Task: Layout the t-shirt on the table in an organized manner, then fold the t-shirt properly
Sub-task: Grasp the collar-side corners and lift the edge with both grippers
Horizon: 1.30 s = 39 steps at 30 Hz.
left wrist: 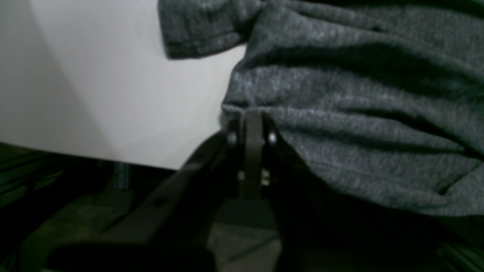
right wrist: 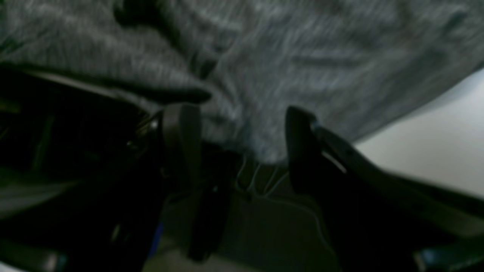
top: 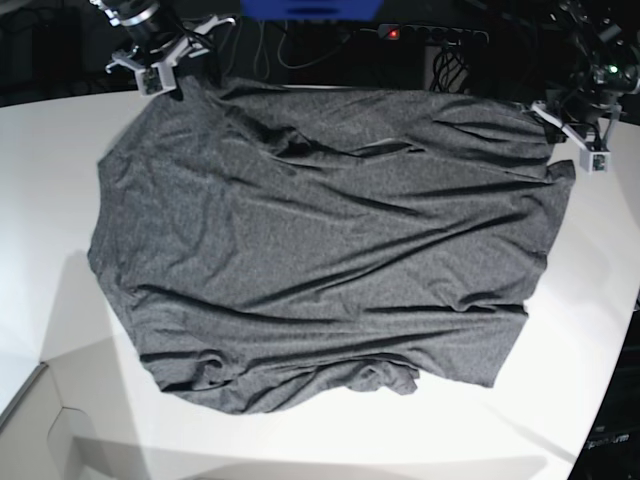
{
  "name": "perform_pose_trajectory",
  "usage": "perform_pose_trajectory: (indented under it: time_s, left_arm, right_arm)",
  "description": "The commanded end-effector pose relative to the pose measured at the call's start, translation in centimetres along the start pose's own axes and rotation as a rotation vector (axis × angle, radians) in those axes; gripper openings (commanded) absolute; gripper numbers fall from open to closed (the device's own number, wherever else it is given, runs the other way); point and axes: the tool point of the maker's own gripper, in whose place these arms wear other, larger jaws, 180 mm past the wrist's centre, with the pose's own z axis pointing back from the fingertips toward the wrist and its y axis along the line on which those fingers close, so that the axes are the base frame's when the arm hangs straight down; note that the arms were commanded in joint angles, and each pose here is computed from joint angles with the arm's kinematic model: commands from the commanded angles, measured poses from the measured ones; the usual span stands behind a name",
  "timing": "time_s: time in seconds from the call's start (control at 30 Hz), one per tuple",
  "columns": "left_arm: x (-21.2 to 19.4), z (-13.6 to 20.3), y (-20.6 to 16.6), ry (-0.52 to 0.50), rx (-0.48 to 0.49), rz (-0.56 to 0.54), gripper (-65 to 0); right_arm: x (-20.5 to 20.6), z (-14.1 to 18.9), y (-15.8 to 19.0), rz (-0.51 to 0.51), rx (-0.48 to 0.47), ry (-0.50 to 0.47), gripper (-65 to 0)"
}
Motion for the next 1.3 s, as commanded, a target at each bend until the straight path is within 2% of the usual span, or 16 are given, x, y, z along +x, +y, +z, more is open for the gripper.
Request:
perform_pose_trajectory:
  time_s: [0.0, 0.53, 0.67, 0.8, 0.83, 1.0, 1.27]
  left_arm:
    - [1.1, 0.4, 0.4, -0.038, 0.009, -0.015, -65.0]
    - [1.8, 0.3, 0.5, -0.046, 0.015, -0.018, -65.0]
    - [1.8, 0.3, 0.5, -0.046, 0.015, -0.018, -65.0]
    - [1.8, 0.3, 0.5, -0.046, 0.015, -0.018, -65.0]
    - [1.8, 0.3, 0.5, -0.046, 0.015, -0.018, -65.0]
    - [1.9, 0.5, 0.7, -0.051, 0.019, -0.018, -65.0]
    - [5.5, 2.9, 0.6, -0.15, 0.054, -0.096, -65.0]
  right_arm:
    - [0.5, 0.1, 0.5, -0.01, 0.016, -0.031, -29.1]
    - [-0.2, -1.5, 0.9, -0.041, 0.043, -0.022, -30.5]
    - [-0.2, -1.6, 1.1, -0.042, 0.046, -0.021, -41.0]
    - [-0.2, -1.6, 0.9, -0.042, 0.043, -0.021, -62.8]
    - [-0.3, -1.5, 0.9, -0.042, 0.042, -0.02, -65.0]
    - [-0.1, -1.4, 0.5, -0.032, 0.039, -0.026, -65.0]
    - [3.3, 0.3, -1.8, 0.037, -0.035, -0.1, -65.0]
